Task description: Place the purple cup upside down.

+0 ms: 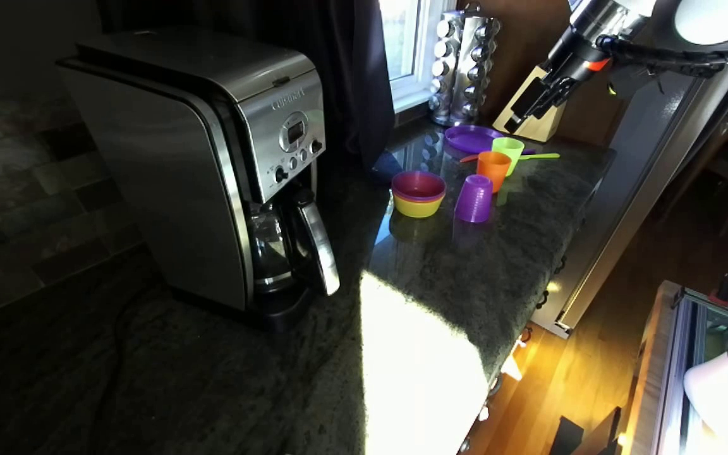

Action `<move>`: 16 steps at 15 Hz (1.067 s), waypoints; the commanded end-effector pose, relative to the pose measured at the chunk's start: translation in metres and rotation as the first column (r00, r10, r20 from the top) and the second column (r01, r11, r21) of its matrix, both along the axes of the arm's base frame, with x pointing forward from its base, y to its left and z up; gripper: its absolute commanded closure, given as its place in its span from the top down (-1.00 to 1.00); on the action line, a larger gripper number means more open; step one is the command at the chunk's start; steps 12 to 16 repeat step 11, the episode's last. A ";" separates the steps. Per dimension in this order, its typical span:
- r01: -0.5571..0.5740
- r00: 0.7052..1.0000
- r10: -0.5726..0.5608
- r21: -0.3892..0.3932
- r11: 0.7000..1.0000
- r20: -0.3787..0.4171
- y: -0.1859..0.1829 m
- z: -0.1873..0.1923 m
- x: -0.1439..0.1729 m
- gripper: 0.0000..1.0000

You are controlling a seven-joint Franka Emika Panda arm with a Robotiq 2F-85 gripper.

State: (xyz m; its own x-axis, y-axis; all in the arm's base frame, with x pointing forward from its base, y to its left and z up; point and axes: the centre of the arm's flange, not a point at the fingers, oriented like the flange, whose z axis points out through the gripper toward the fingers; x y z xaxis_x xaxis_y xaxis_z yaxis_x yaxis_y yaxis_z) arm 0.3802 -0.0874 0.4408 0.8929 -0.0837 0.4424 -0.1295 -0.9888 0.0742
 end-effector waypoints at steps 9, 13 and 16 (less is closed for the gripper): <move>-0.026 0.999 0.028 0.045 0.999 -0.047 0.005 -0.019 0.006 1.00; -0.028 0.998 0.030 0.045 0.999 -0.049 0.005 -0.020 0.007 1.00; -0.028 0.998 0.030 0.045 0.999 -0.049 0.005 -0.020 0.007 1.00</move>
